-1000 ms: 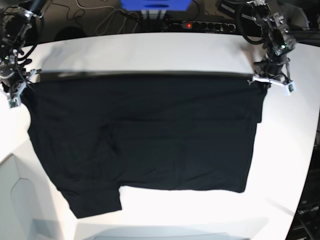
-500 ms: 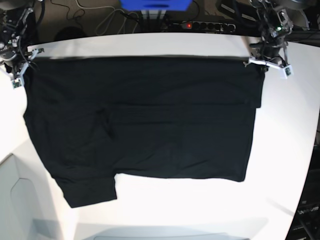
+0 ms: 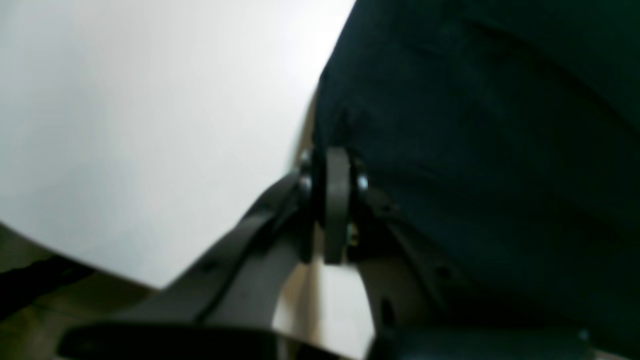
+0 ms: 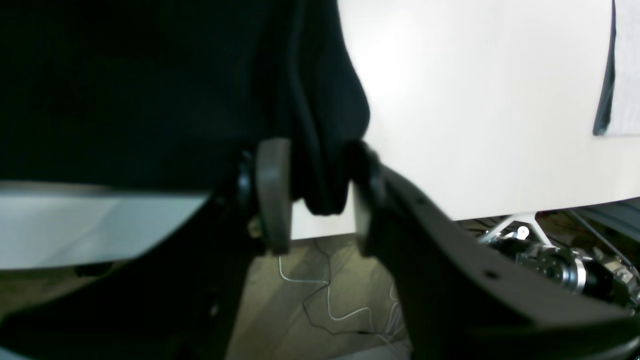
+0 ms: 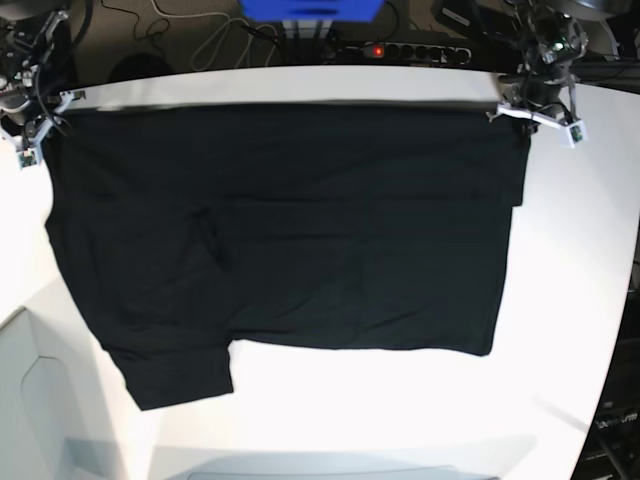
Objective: Fold the T-shirt properly
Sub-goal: 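Swing the held edge back toward the robot, laying the shirt flat, then open both grippers and release the shirt edge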
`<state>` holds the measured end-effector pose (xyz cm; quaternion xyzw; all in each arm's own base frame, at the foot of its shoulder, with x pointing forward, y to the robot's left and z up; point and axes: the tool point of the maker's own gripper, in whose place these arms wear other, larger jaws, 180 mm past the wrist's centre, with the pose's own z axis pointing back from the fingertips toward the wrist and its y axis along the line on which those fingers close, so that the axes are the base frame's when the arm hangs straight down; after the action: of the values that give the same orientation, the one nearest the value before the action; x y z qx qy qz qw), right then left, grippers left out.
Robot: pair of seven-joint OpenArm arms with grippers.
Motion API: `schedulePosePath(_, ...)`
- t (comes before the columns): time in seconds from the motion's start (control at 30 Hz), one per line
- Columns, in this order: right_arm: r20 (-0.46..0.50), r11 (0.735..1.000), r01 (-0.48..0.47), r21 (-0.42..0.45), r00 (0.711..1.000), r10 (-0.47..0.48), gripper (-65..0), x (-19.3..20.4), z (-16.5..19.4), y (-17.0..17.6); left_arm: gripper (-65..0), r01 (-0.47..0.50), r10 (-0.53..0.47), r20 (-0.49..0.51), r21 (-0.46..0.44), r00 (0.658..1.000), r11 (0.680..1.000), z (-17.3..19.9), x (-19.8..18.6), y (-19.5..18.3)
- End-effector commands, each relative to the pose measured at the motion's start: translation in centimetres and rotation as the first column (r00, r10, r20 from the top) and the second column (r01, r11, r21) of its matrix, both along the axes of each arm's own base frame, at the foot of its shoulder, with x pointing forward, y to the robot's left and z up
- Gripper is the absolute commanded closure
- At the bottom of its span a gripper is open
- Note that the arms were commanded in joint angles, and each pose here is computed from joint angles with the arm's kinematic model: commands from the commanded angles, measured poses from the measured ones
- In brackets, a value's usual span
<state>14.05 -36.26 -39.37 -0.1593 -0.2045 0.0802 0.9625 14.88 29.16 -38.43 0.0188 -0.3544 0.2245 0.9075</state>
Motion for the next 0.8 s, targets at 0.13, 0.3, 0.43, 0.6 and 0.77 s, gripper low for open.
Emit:
schedulePosePath(0.13,0.066,0.997,-0.024,-0.068,0.997,0.028,-26.9,1.3,2.9,-0.8,-2.3,0.019,-0.022,0.054,0.042,0.998,0.999,2.1,0.9,0.2)
schedulePosePath(0.3,0.149,0.995,0.010,-0.097,0.989,0.005,-27.0,2.5,5.3,-1.0,-19.7,0.029,-0.031,0.054,0.051,0.998,0.998,2.5,0.6,0.1)
schedulePosePath(0.43,0.190,0.995,0.006,-0.096,0.982,0.012,-27.1,3.9,5.9,-0.8,-31.4,0.016,-0.019,0.060,0.064,0.998,0.998,2.9,0.5,0.7)
schedulePosePath(0.6,0.290,0.995,-0.066,-0.075,0.953,0.085,-27.2,9.5,7.5,1.7,-33.9,-0.054,0.036,0.152,0.113,0.988,0.992,5.5,2.3,3.2)
schedulePosePath(0.77,0.404,0.990,-0.138,-0.033,0.904,0.139,-27.2,16.6,9.6,4.2,-37.7,-0.120,0.074,0.314,0.131,0.946,0.984,9.4,6.7,5.0)
